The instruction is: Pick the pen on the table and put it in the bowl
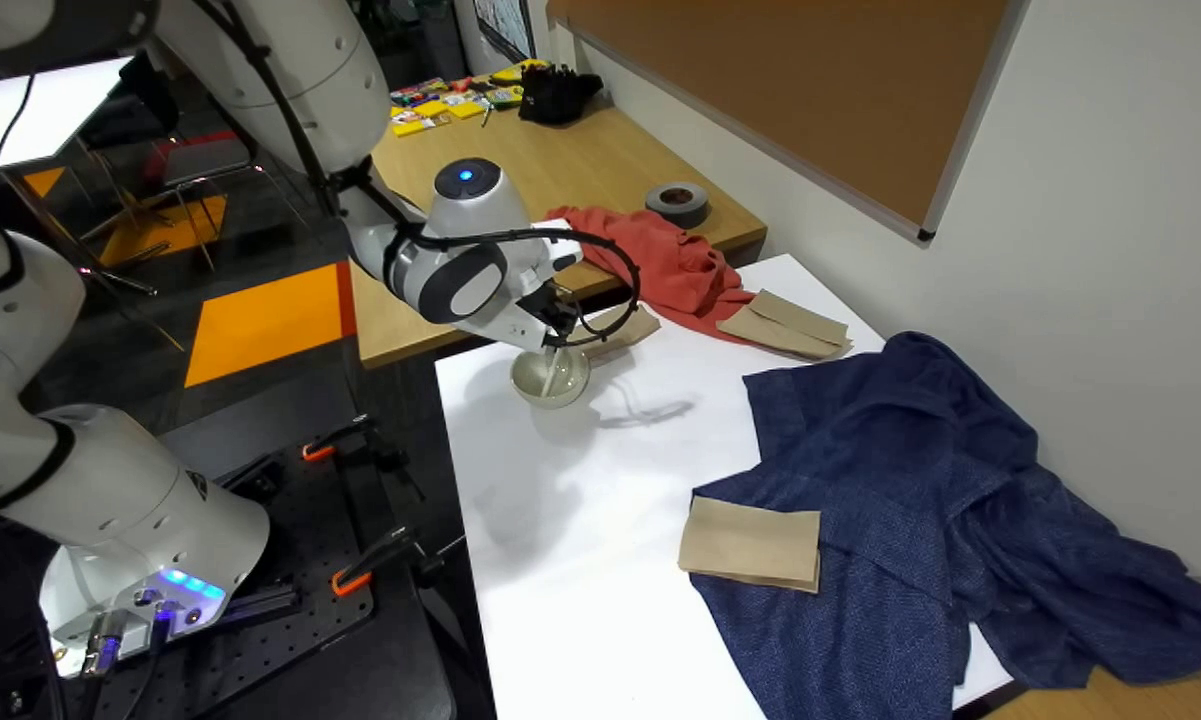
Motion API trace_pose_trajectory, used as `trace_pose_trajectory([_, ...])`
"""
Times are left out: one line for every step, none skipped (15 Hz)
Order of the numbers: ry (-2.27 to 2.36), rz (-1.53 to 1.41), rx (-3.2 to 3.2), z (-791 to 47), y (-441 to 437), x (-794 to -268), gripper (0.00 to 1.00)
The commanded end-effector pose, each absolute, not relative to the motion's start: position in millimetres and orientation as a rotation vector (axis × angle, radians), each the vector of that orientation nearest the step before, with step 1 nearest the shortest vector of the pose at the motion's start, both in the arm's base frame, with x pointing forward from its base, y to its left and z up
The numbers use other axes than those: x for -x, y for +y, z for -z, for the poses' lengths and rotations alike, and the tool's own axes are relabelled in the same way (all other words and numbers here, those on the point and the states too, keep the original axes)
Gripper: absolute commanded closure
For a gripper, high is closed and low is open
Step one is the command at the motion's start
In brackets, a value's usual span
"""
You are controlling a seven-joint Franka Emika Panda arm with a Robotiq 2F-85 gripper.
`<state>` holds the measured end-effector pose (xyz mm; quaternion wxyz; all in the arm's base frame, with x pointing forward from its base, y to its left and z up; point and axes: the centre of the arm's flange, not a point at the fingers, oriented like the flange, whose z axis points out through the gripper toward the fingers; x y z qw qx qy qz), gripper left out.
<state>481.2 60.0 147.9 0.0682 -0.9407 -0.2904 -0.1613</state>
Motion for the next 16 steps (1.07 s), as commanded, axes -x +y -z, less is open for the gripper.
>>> trace_pose_trajectory([-0.903, 0.542, 2.817, -156.7, 54.3, -479.8, 0.22])
trace_pose_trajectory([-0.891, 0.557, 2.819, -161.2, 53.6, -478.3, 0.15])
trace_pose_trajectory([-0.884, 0.571, 2.816, -165.6, 52.6, -477.1, 0.06])
trace_pose_trajectory([-0.880, 0.595, 2.813, -171.5, 51.6, -476.0, 0.01])
trace_pose_trajectory([-0.876, 0.620, 2.810, -176.5, 51.1, -475.3, 0.00])
trace_pose_trajectory([-0.876, 0.651, 2.801, -183.5, 50.9, -473.7, 0.00])
trace_pose_trajectory([-0.874, 0.676, 2.796, -188.1, 49.2, -473.5, 0.00])
trace_pose_trajectory([-0.873, 0.703, 2.787, -194.6, 48.3, -472.4, 0.00])
trace_pose_trajectory([-0.872, 0.731, 2.783, -199.8, 47.4, -471.4, 0.00])
trace_pose_trajectory([-0.874, 0.751, 2.778, -204.3, 46.5, -470.6, 0.00])
trace_pose_trajectory([-0.873, 0.769, 2.775, -208.2, 45.1, -469.9, 0.00])
trace_pose_trajectory([-0.871, 0.786, 2.774, -212.3, 43.4, -469.2, 0.00])
trace_pose_trajectory([-0.875, 0.798, 2.772, -214.8, 42.1, -468.6, 0.00])
trace_pose_trajectory([-0.872, 0.804, 2.769, -217.6, 40.5, -467.6, 0.00])
trace_pose_trajectory([-0.861, 0.811, 2.769, -220.2, 39.0, -466.8, 0.00])
trace_pose_trajectory([-0.856, 0.765, 2.777, -200.6, 46.4, -482.4, 0.00])
